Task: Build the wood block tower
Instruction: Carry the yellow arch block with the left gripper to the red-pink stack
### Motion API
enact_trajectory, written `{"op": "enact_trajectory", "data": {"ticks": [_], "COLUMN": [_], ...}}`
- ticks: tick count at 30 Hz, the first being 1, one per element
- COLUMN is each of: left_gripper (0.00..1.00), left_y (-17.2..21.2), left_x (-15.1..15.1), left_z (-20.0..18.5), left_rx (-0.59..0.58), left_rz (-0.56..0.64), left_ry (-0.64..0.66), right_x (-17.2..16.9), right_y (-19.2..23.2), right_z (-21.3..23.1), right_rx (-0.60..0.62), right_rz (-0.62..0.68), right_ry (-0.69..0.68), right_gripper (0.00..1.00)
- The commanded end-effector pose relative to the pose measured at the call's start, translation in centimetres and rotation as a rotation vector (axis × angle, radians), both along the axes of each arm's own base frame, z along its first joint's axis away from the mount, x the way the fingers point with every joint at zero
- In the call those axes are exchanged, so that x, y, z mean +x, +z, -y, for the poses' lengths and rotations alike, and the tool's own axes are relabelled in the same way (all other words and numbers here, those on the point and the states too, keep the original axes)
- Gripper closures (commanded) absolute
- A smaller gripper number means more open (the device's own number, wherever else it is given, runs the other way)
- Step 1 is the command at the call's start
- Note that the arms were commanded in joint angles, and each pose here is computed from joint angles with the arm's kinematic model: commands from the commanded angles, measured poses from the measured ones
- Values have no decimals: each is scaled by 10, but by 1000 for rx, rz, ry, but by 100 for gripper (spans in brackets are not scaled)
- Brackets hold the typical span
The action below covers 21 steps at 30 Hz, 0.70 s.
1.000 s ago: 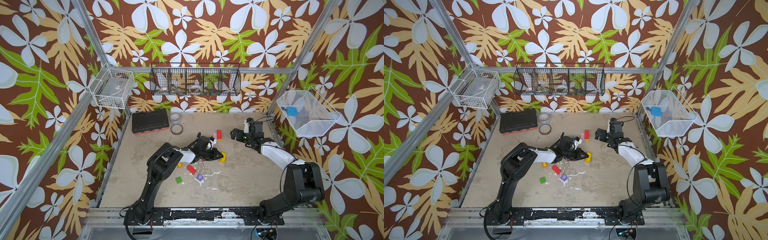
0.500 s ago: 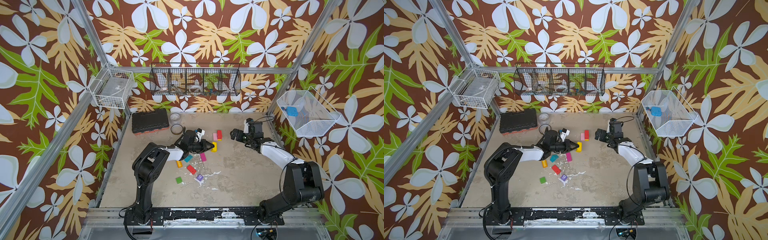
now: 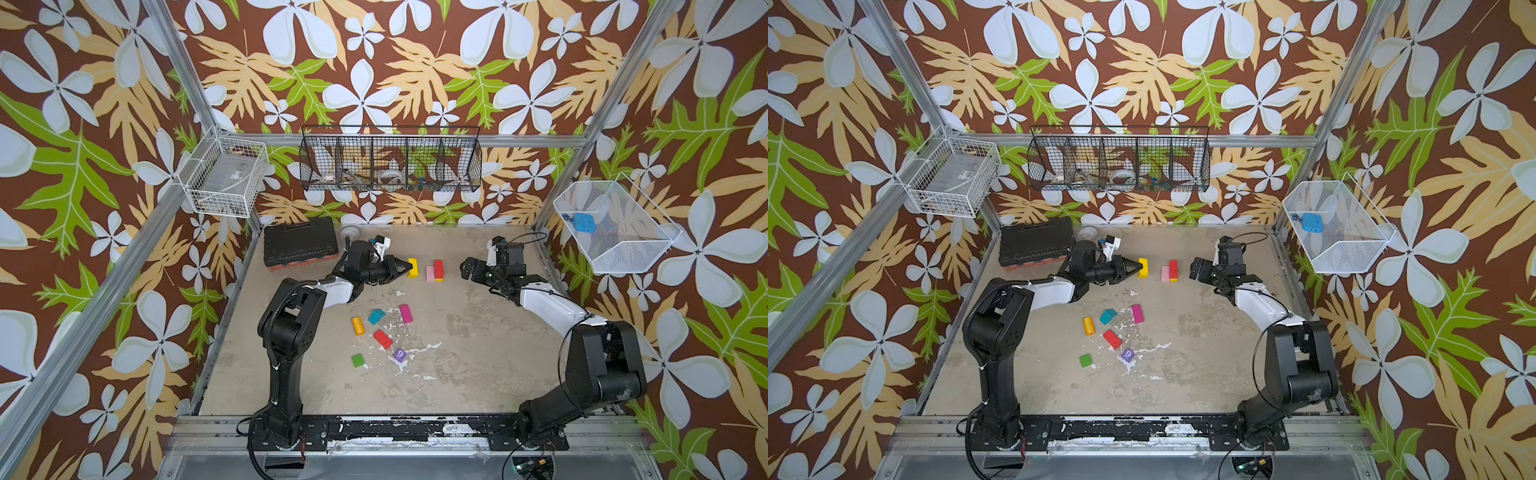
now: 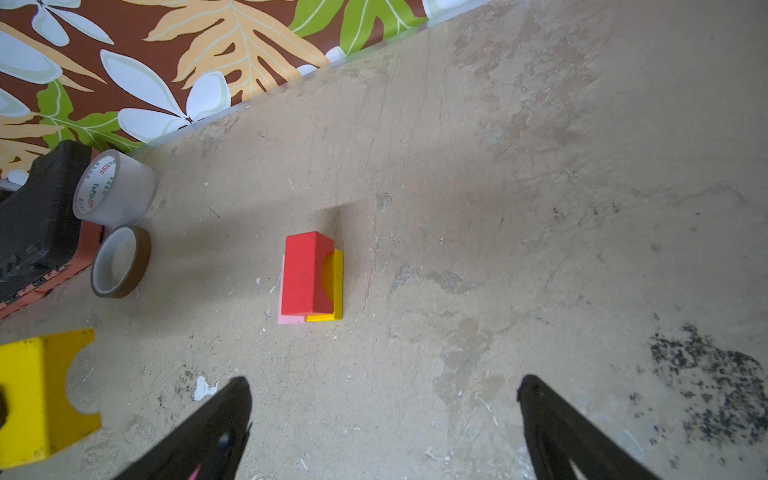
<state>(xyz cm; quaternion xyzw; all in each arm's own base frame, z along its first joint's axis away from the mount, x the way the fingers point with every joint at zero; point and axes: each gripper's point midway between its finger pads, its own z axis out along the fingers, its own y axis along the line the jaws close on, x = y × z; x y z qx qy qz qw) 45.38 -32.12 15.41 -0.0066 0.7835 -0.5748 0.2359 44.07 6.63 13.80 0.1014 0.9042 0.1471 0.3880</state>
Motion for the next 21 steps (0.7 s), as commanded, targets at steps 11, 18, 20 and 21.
{"op": "enact_trajectory", "data": {"ticks": [11,18,20,21], "left_gripper": [100,100,100,100], "left_y": [-11,-24,-29,-31], "left_x": [48,72,77,78], "left_z": [16,27,32,36], "left_rx": [17,8,1,-3], "left_rz": [-17,-40,-49,-50], "left_ry": [-35,-30,-31,-38], "right_x": [4,8,9,9], "right_y": [1,-4,-5,-6], "right_z": [-2,-2,-2,-3], "right_rx": [2,4,5,5], "right_rz": [13,0,-2,-6], "right_ry": [6,9,9,10], "right_gripper": [0,0,0,0]}}
